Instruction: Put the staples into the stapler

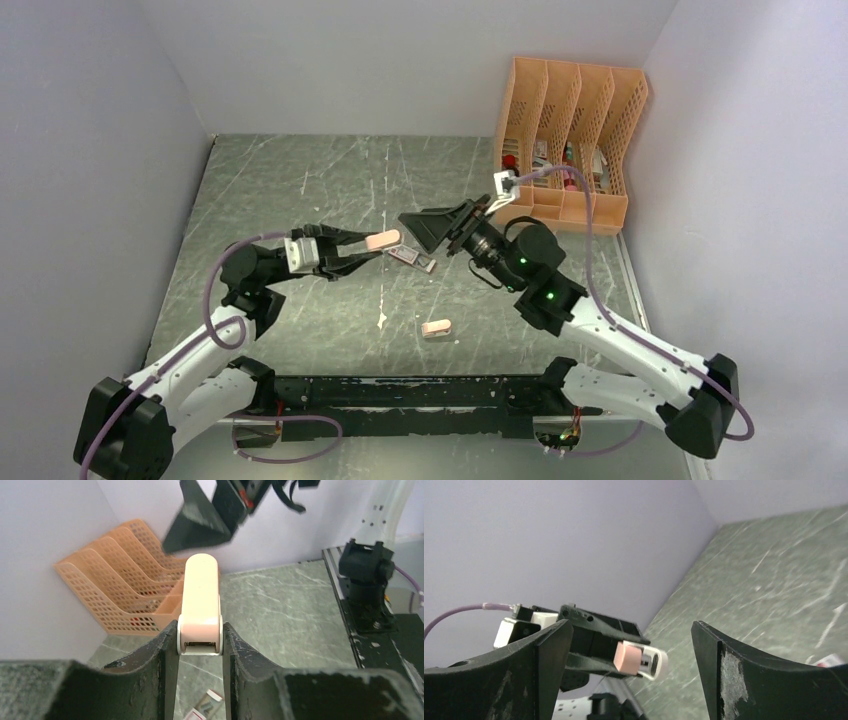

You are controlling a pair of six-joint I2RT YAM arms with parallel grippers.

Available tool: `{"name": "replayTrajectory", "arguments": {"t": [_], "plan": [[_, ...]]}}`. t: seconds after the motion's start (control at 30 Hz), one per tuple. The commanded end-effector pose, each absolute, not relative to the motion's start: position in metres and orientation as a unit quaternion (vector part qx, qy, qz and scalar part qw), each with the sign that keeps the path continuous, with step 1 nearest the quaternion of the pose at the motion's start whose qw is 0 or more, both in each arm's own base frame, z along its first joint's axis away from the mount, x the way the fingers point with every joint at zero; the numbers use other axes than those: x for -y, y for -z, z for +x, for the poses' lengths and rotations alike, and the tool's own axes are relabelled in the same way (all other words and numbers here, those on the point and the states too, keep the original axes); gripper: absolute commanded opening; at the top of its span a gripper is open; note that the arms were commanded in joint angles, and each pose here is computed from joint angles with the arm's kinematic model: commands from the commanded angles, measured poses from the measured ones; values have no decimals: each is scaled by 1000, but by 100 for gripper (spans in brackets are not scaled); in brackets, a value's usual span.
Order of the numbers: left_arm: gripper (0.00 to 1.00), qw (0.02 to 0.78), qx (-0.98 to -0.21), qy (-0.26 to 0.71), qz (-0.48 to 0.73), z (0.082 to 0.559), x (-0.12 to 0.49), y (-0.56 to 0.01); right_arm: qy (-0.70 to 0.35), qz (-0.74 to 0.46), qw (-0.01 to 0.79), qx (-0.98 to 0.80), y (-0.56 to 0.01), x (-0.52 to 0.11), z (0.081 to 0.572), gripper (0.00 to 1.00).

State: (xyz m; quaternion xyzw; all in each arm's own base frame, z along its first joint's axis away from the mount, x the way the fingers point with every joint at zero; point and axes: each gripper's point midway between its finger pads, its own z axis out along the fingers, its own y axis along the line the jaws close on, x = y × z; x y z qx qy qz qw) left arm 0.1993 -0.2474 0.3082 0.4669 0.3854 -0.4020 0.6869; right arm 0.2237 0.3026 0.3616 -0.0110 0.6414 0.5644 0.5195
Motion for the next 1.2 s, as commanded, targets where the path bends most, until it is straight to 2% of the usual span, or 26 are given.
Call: {"name": "replayTrajectory", "arguments": {"t": [0.0, 0.3, 0.63, 0.8, 1.17], "plan": [[7, 646, -392, 412, 510, 190, 253, -290, -456, -27, 619, -639, -370, -263, 239, 94], [7, 608, -481, 431, 462, 179, 274, -212, -351, -36, 660, -663, -363, -221, 242, 94], [7, 552, -540, 466, 432, 177, 310, -135, -339, -38, 649, -680, -351, -220, 242, 95], [7, 534, -576, 454, 422, 193, 319, -102, -340, -34, 648, -681, -351, -217, 240, 95], [7, 479, -634, 418, 441, 196, 313, -42, -334, -36, 642, -689, -347, -218, 241, 95]]}}
